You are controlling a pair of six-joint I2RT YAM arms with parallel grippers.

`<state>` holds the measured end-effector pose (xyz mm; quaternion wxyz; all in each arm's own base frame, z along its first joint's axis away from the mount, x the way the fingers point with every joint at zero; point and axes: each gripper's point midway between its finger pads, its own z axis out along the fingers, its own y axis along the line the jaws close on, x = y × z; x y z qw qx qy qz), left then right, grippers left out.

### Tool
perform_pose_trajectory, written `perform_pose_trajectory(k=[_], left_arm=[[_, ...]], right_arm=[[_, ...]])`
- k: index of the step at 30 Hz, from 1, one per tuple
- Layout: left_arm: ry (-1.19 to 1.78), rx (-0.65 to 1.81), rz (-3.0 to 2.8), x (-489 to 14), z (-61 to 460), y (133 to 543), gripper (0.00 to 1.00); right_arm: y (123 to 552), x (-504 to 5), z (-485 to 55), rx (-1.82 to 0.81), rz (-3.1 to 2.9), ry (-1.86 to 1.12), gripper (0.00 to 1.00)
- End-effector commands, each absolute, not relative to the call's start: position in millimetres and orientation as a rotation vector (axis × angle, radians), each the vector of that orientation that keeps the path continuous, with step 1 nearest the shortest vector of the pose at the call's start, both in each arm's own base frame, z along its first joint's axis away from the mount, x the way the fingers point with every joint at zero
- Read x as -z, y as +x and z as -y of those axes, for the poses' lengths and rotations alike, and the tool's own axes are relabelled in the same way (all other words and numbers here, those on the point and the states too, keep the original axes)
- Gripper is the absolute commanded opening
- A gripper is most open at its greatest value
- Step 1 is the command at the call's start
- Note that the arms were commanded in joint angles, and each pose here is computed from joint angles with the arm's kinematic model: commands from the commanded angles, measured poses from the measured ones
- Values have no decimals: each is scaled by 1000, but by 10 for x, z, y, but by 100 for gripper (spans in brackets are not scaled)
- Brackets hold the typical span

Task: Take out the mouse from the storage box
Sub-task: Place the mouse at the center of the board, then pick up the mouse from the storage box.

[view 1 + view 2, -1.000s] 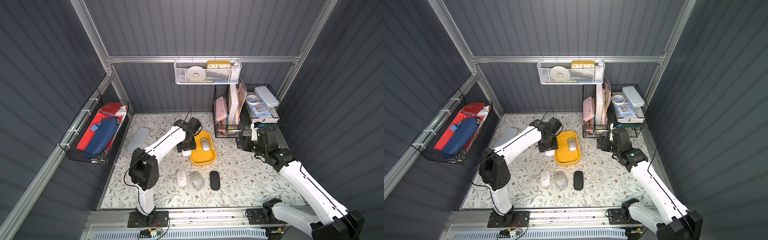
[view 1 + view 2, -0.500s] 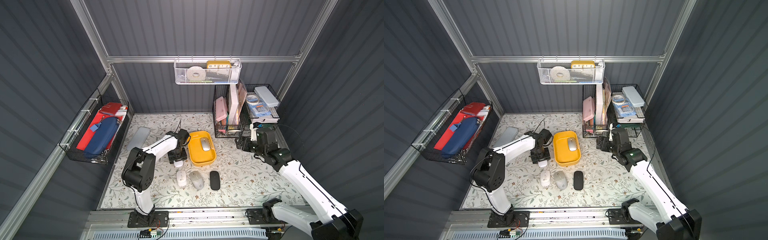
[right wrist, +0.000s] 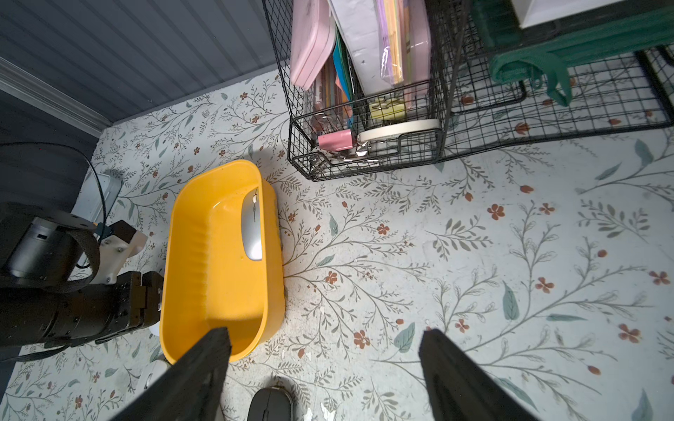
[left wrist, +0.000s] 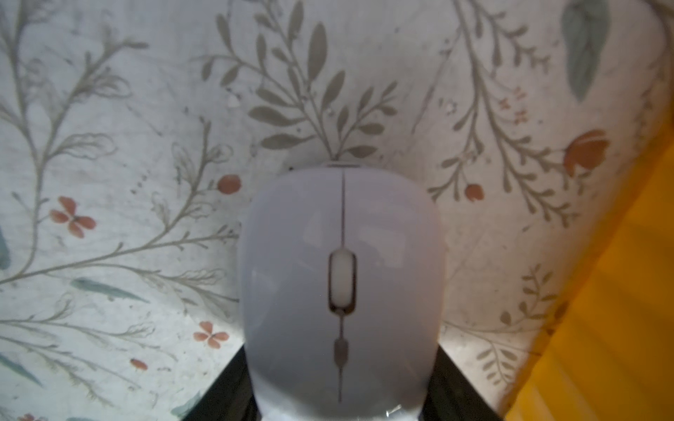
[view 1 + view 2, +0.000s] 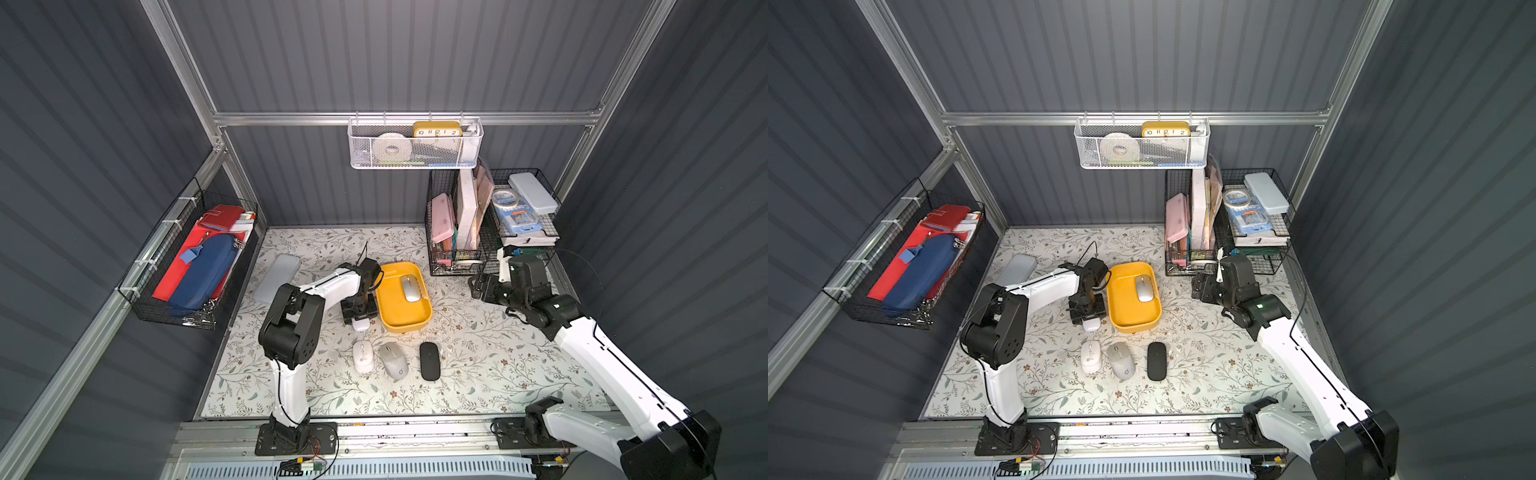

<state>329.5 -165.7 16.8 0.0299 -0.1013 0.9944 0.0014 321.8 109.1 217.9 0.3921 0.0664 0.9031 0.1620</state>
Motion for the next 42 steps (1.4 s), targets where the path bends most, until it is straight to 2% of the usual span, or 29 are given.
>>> perform_pose_trajectory(k=[1, 3, 9, 11, 13, 19, 24, 29, 30, 33, 38, 42], left_arm=[[-277, -1, -3134, 56, 1655, 3209, 47], [-280, 42, -3149, 84, 1692, 3168, 61], [-263, 76, -3165, 83, 1719, 3118, 83], [-275, 61, -3160, 74, 1703, 3130, 85], [-295, 53, -3117, -64, 1698, 3211, 85], [-361, -22, -2921, -924, 1629, 3624, 85], [-382, 41, -2772, -1605, 1615, 3774, 83], [-260, 280, -2561, -2206, 1775, 3889, 73], [-239, 336, -2519, -2282, 1820, 3897, 68], [-220, 434, -2440, -2366, 1897, 3911, 61], [-190, 446, -2467, -2213, 1960, 3933, 67], [-154, 450, -2460, -2193, 1988, 3960, 68]], right_arm=[[3242, -2180, -1075, -400, -2286, 163, 87], [3242, -2178, -1070, -396, -2287, 165, 87], [3240, -2202, -1073, -398, -2283, 159, 87], [3236, -2217, -1066, -395, -2279, 159, 87], [3225, -2231, -1058, -393, -2275, 159, 87], [3227, -2216, -1100, -415, -2281, 140, 87], [3216, -2207, -1336, -411, -2323, 10, 79], [3237, -1996, -1991, -405, -2451, -244, 78], [3261, -1938, -2162, -393, -2482, -308, 78], [3390, -1772, -2512, -358, -2552, -424, 80], [3774, -1415, -2822, -314, -2635, -454, 81], [4002, -1090, -2910, -239, -2696, -458, 83]])
